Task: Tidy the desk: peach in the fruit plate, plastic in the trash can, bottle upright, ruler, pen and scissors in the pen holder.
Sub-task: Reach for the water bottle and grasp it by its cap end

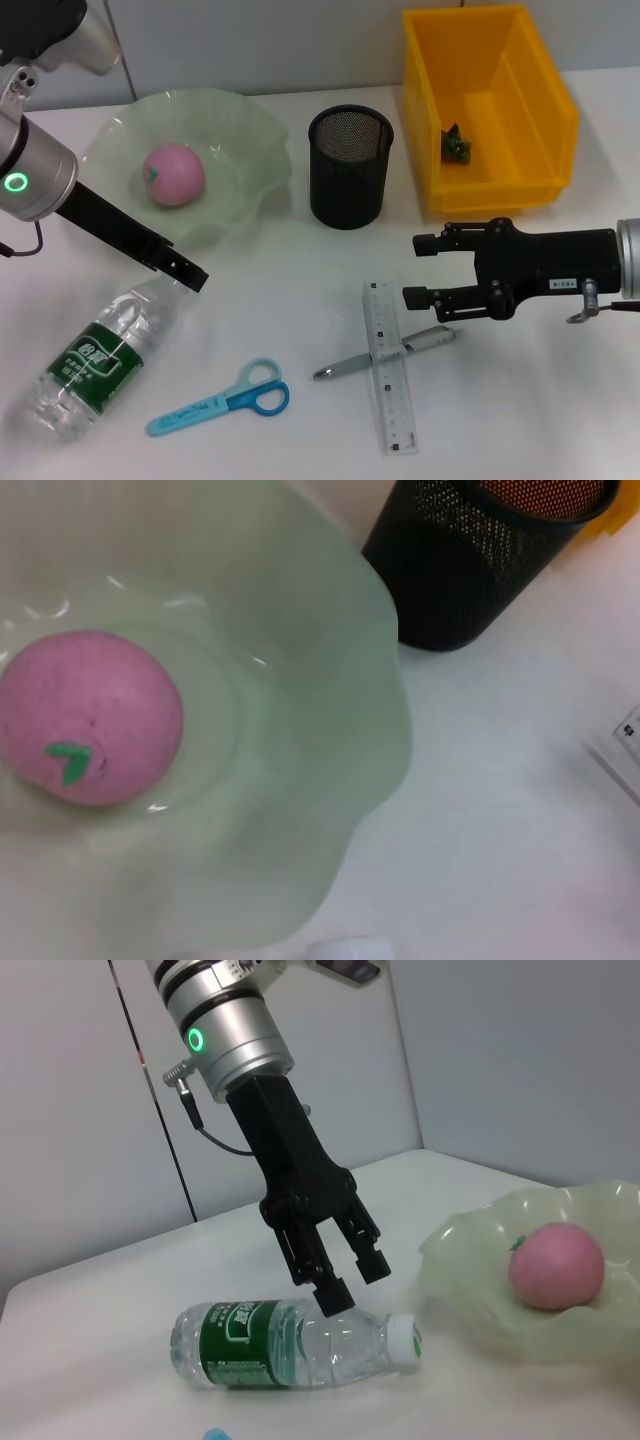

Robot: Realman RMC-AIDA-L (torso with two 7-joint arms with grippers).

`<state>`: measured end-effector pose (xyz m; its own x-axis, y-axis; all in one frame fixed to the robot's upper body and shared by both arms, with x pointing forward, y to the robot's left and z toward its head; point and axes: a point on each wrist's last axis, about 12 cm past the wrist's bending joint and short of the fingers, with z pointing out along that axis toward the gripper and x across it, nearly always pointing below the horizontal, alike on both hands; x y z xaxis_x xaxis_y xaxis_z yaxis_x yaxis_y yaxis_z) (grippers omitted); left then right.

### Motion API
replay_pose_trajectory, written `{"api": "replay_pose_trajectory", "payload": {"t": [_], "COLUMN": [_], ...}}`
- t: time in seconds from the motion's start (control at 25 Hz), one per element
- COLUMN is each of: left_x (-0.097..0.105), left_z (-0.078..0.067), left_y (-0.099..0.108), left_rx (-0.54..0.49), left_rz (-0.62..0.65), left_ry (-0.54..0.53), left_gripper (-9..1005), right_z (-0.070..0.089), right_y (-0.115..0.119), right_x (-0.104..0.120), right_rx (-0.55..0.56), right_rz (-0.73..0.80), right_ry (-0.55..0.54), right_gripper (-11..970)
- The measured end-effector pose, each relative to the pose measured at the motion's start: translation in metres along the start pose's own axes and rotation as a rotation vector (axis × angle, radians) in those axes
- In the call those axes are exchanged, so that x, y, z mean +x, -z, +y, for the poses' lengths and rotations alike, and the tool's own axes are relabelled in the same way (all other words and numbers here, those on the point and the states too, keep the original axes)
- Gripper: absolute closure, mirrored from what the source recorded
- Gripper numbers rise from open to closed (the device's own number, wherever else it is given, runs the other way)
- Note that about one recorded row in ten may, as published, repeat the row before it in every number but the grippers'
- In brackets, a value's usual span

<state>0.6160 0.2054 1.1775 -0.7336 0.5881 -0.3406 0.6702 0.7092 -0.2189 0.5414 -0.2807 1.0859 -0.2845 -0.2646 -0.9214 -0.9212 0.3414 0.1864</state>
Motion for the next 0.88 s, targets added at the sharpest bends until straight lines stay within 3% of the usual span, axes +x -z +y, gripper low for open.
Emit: {"api": "replay_pose_trajectory", "payload": {"t": [0.88], "left_x": [0.0], "left_z": [0.008], "left_y": [-0.022], "left_rx": [-0.049], "left_rz": [0.022], "left_ry": [0.008], "left_gripper": [186], "right_z": [0.0], "right_y": [-0.002], "right_x": [0.0], "right_rx": [0.006], "right_rz": [-0.006], "right_ry": [0.001], "right_gripper": [197]}}
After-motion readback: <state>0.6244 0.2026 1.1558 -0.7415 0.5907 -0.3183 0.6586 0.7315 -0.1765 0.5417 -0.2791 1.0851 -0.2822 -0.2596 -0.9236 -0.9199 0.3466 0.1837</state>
